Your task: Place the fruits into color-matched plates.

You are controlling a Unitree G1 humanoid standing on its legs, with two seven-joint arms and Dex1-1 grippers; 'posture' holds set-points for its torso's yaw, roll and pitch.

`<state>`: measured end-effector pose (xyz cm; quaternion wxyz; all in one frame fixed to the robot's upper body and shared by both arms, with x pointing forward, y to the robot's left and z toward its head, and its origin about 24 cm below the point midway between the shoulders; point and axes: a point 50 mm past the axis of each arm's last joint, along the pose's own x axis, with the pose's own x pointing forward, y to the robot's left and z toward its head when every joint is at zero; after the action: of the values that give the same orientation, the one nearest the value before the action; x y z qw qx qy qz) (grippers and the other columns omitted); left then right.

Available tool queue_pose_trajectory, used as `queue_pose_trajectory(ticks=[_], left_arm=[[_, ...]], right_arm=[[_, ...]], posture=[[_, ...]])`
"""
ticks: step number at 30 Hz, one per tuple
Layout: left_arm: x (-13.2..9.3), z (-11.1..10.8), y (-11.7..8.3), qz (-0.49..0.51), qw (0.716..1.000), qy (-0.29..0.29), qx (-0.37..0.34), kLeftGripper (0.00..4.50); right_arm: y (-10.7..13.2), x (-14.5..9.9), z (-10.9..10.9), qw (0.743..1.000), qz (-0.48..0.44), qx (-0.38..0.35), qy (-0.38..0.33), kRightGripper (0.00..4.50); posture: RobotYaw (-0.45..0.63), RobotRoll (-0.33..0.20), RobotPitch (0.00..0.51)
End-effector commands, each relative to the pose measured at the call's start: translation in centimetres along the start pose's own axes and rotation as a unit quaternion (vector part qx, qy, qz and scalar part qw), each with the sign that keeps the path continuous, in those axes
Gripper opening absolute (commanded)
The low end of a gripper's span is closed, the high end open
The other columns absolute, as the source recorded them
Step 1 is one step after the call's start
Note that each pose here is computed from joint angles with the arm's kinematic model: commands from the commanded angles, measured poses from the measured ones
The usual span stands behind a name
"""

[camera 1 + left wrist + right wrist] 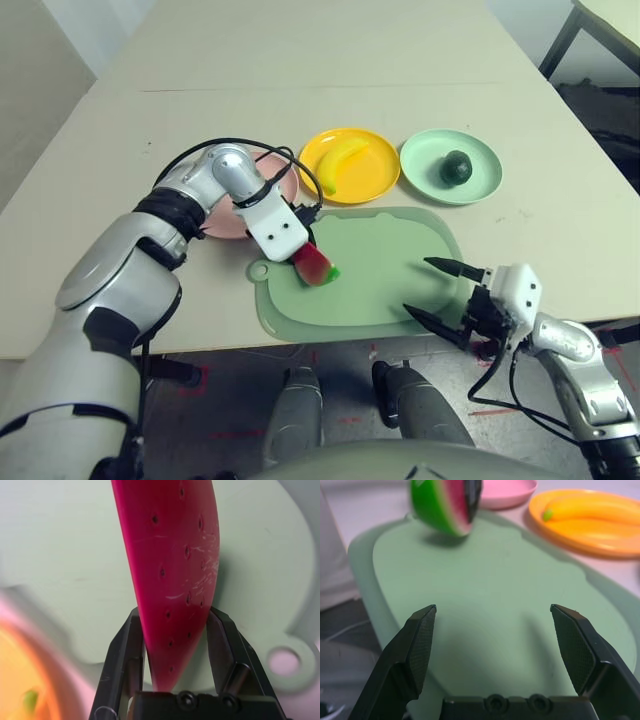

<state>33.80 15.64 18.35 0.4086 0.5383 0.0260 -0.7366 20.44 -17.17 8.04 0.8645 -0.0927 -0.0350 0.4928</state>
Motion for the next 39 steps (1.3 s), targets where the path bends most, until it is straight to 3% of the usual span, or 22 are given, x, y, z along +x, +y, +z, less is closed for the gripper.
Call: queue_pose_trajectory(ticks=[1, 6, 10, 19, 27, 31, 35, 39], left_arm=[[-4.8, -0.1, 0.9, 0.073, 0.996, 0.041, -0.028, 1.82], [-8.8, -2.0, -0.4, 0.124, 0.976, 0.161, -0.074, 1.82], [-9.9, -4.0, -2.2, 0.16, 0.949, 0.241, -0.127, 1.82], [-6.3, -7.9, -5.4, 0.197, 0.909, 0.307, -0.201, 1.82], [-4.8, -8.7, -7.0, 0.209, 0.904, 0.29, -0.233, 1.82], [-4.9, -8.6, -6.8, 0.218, 0.903, 0.292, -0.228, 3.2], [-6.5, -8.1, -6.1, 0.241, 0.901, 0.29, -0.217, 4.48], [-8.5, -6.9, -5.3, 0.264, 0.905, 0.255, -0.214, 4.48]], right_arm=[[0.3, 0.5, 1.3, 0.999, 0.003, 0.015, -0.033, 4.5], [1.3, 2.3, 3.1, 0.996, 0.014, 0.043, -0.083, 4.5], [1.4, 3.8, 4.6, 0.99, -0.015, 0.051, -0.128, 4.5], [1.6, 5.2, 4.6, 0.987, -0.061, 0.052, -0.14, 4.5], [1.8, 4.9, 4.2, 0.988, -0.068, 0.056, -0.124, 4.5], [1.7, 5.0, 4.2, 0.989, -0.063, 0.056, -0.122, 4.5], [1.1, 5.0, 4.2, 0.989, -0.059, 0.053, -0.121, 4.5], [-1.1, 4.5, 5.1, 0.989, -0.075, 0.03, -0.125, 4.5]], posture=[[-0.06, 0.0, 0.166], [-0.06, 0.0, 0.165], [-0.06, 0.0, 0.167], [-0.08, 0.0, 0.165], [-0.09, 0.0, 0.165], [-0.09, 0.0, 0.166], [-0.07, 0.0, 0.167], [-0.06, 0.0, 0.163]])
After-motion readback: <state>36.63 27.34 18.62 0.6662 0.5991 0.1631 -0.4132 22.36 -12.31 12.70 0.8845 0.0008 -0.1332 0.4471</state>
